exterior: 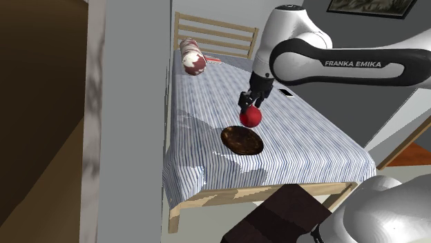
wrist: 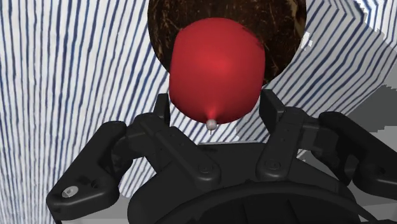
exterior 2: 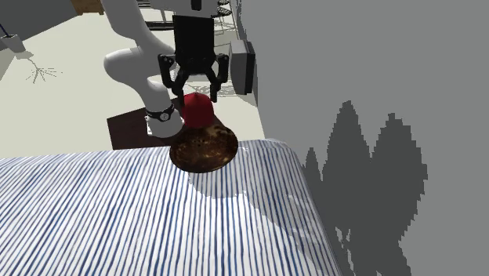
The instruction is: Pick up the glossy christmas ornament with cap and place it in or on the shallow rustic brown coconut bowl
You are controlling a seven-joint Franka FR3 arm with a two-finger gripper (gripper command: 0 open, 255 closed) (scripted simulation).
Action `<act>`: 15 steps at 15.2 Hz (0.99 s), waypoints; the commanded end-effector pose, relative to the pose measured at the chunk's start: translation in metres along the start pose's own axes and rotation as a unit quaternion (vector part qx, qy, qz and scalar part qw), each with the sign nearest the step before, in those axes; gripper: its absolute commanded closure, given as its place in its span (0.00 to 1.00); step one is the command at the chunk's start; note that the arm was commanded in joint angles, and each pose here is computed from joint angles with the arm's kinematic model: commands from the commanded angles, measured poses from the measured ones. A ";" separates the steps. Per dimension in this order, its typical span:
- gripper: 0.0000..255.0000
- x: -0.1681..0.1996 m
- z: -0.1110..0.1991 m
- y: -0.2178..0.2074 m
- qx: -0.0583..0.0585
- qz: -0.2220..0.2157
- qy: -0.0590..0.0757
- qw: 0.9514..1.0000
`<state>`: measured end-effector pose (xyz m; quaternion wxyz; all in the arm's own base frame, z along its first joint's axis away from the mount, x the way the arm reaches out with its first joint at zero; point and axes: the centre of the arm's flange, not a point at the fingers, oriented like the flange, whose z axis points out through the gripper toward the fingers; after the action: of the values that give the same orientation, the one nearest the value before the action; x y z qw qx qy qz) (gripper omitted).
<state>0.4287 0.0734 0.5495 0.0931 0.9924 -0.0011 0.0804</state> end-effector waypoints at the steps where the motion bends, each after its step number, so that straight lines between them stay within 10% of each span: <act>1: 1.00 -0.002 0.010 -0.001 0.000 0.000 0.000 1.000; 15: 1.00 -0.013 0.075 -0.014 0.000 0.000 0.000 1.000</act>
<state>0.4282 0.0725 0.4740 0.0930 0.9924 -0.0009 0.0802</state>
